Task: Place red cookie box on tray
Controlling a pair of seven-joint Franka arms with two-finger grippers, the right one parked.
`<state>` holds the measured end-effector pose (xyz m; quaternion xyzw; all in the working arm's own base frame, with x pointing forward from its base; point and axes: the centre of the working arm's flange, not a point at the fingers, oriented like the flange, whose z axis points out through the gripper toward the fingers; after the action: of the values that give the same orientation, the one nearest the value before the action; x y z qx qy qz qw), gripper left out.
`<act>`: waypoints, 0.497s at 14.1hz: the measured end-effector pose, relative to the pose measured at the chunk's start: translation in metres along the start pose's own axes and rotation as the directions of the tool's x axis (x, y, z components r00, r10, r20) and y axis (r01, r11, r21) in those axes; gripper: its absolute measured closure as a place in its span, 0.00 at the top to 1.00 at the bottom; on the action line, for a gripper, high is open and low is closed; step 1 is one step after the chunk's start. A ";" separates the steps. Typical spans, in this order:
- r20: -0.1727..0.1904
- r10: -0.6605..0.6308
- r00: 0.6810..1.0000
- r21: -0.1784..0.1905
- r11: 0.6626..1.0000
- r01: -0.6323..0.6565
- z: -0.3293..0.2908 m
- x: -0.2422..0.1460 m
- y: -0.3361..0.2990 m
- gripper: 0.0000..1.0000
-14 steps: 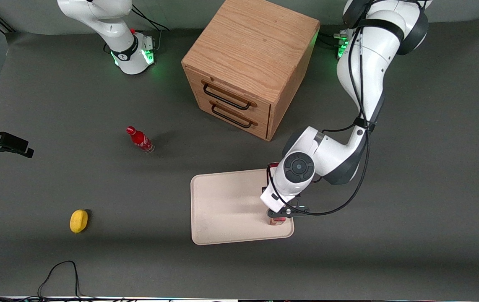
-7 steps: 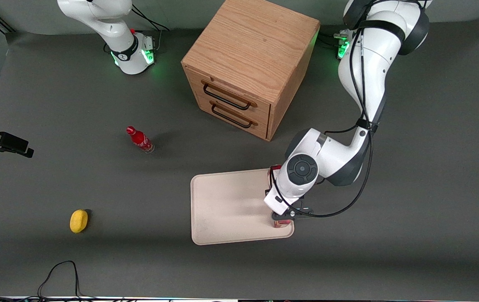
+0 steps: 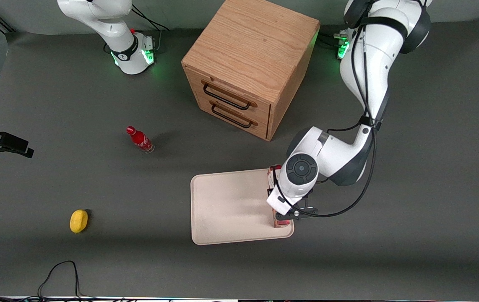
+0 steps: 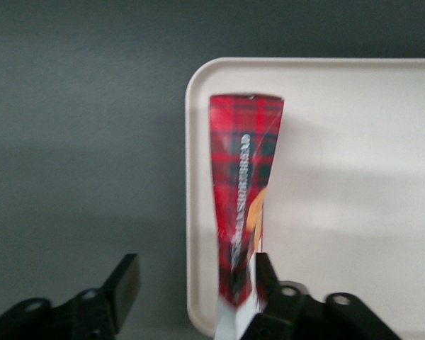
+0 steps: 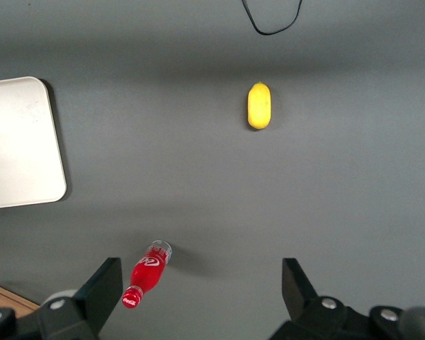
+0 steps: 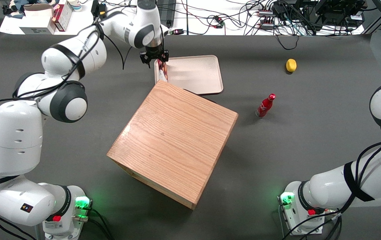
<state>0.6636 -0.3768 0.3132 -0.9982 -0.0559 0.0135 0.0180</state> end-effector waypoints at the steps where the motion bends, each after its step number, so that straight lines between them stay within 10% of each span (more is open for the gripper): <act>1: 0.004 -0.002 1.000 0.010 1.000 0.002 -0.028 -0.005 -0.003 0.93; 7: -0.018 -0.010 1.000 0.030 0.999 0.011 -0.227 -0.069 -0.044 1.00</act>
<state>0.5967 -0.3484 0.5437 -0.9976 -0.0609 0.0055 0.0335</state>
